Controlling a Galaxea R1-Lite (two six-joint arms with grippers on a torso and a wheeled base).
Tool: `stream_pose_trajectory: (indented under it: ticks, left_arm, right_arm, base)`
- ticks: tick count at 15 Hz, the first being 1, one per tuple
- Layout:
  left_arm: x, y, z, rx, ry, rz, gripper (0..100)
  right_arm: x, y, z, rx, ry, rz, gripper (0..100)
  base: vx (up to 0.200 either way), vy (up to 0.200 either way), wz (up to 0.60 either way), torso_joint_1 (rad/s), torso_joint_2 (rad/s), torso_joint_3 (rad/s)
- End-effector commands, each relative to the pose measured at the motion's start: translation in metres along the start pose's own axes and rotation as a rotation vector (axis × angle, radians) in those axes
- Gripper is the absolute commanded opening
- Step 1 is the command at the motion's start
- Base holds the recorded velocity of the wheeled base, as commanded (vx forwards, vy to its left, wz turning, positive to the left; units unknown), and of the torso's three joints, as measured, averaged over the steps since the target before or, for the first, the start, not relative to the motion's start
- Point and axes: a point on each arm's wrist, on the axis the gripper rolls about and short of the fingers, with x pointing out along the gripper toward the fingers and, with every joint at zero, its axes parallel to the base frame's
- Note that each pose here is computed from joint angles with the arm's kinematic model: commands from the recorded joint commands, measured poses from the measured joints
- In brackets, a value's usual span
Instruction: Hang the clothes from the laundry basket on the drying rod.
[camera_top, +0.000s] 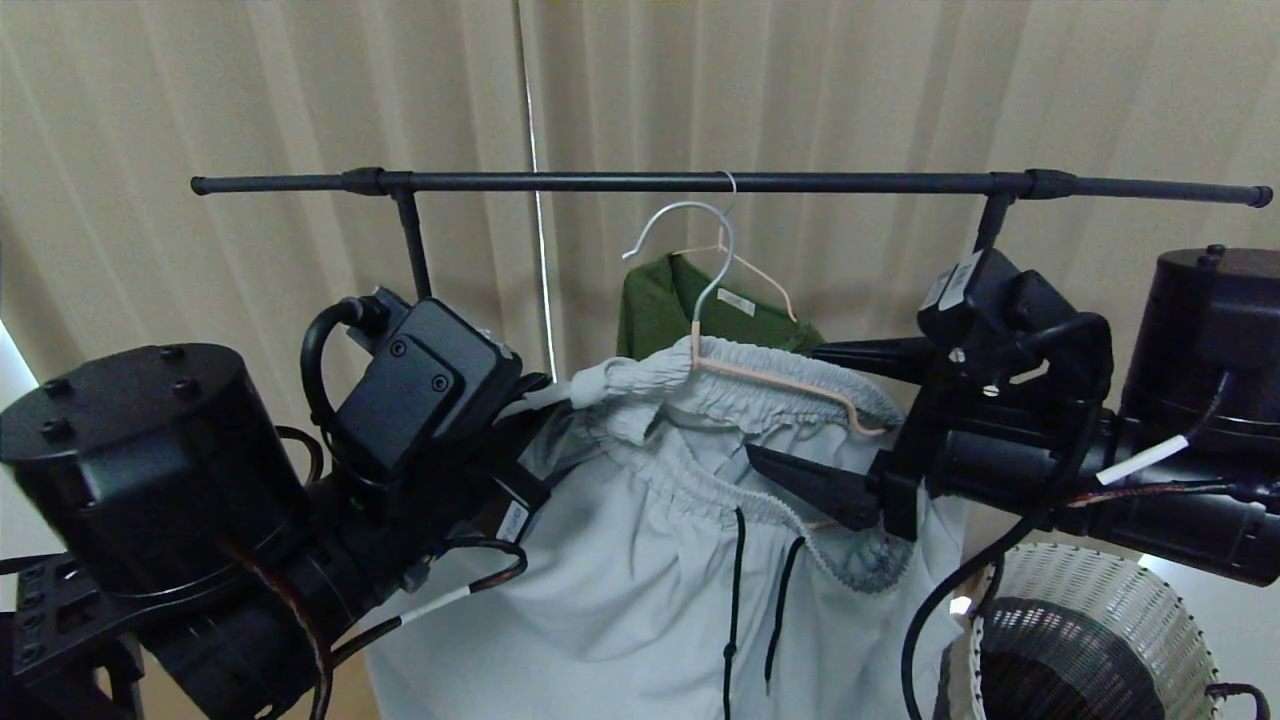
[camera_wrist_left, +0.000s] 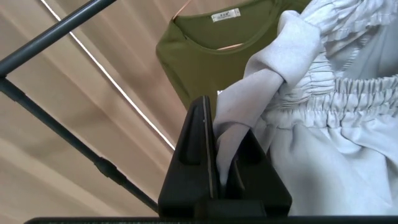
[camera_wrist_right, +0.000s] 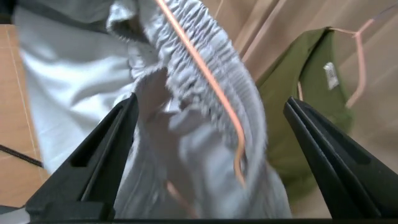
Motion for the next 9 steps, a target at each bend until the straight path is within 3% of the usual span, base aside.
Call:
stream_pose_trajectory:
  ticks: [1,3,4,9]
  left_arm:
    - [-0.0015,-0.0005,0.0003,0.0,-0.003,-0.003,0]
    - [-0.0015,-0.0005,0.0003,0.002,-0.003,-0.003,0]
    - [-0.0016,-0.0007,-0.0001,0.001,-0.002,-0.003,0]
    - [-0.0016,-0.0001,0.001,0.001,-0.006,-0.001,0]
  right_arm:
    - [0.0111,-0.0009,-0.0039,0.003,0.021,0.006,100]
    - [0.0118,-0.0007,-0.0051,0.004,0.026,0.005,100]
    - [0.0114,-0.0009,-0.0047,0.004,0.026,0.0,0]
    - [0.0109,-0.0025,-0.0044,-0.033,0.034,-0.034,0]
  base:
    - [0.0,0.0,0.0,0.0,0.0,0.0]
    - [0.0,0.0,0.0,0.0,0.0,0.0]
    - [0.0,0.0,0.0,0.0,0.0,0.0]
    - [0.0,0.0,0.0,0.0,0.0,0.0]
